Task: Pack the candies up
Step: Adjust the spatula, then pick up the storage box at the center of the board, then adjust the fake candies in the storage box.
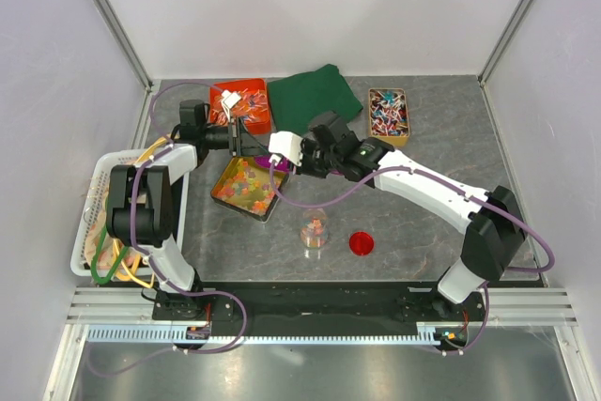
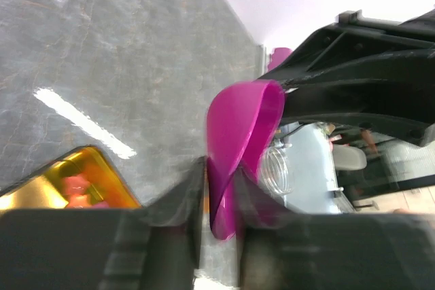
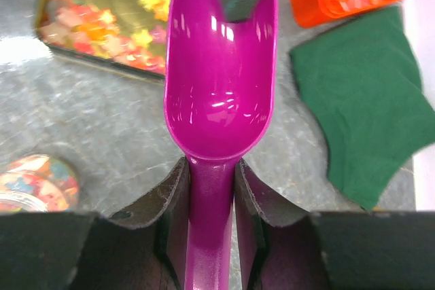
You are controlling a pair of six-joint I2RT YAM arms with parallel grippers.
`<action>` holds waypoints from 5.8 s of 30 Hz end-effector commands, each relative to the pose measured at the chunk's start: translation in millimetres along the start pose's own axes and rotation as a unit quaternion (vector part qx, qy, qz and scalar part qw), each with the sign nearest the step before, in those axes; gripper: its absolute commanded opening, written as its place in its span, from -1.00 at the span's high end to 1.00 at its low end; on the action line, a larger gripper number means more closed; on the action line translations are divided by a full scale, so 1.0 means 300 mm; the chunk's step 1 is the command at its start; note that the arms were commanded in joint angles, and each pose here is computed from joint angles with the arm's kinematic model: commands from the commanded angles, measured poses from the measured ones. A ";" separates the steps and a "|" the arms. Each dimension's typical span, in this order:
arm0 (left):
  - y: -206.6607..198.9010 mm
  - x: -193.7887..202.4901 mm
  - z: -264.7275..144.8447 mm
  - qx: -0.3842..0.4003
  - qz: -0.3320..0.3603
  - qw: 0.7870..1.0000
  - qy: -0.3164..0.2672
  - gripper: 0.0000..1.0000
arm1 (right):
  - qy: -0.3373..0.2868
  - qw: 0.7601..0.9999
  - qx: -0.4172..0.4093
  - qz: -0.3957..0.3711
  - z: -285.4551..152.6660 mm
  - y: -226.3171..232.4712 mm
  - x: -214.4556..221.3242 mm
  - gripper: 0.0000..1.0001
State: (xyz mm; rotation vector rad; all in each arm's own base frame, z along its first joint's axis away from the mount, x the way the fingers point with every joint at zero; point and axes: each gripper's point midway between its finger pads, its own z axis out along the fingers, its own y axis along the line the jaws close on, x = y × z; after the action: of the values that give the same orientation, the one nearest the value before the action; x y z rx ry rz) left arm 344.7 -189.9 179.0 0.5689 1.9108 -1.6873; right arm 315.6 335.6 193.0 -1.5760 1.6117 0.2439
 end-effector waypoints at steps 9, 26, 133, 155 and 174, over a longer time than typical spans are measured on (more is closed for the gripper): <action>-0.060 -0.107 -0.099 -0.005 0.023 0.999 -0.033 -0.37 | 0.015 0.998 -0.058 -0.031 0.015 0.109 0.009 1.00; 0.266 -0.103 -0.339 -0.360 0.060 0.931 0.005 -0.40 | 0.038 0.998 0.034 -0.037 -0.045 -0.027 0.019 1.00; 0.321 -0.210 -0.346 -0.633 0.213 0.739 -0.090 0.96 | 0.406 0.803 0.101 -0.425 0.068 -0.122 -0.041 1.00; 0.344 -0.109 -0.231 -0.543 0.176 0.817 -0.085 0.96 | 0.398 0.774 0.144 -0.470 -0.015 -0.172 -0.222 1.00; 0.346 -0.007 -0.125 -0.351 0.048 0.933 -0.065 0.96 | 0.238 0.903 0.162 -0.320 -0.295 -0.185 -0.319 1.00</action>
State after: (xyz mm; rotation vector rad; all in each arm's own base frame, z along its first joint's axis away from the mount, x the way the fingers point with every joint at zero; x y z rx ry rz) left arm 404.5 -104.8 66.9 0.2026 2.2673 -0.5550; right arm 316.9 344.4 324.1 -1.9480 1.2205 -0.8604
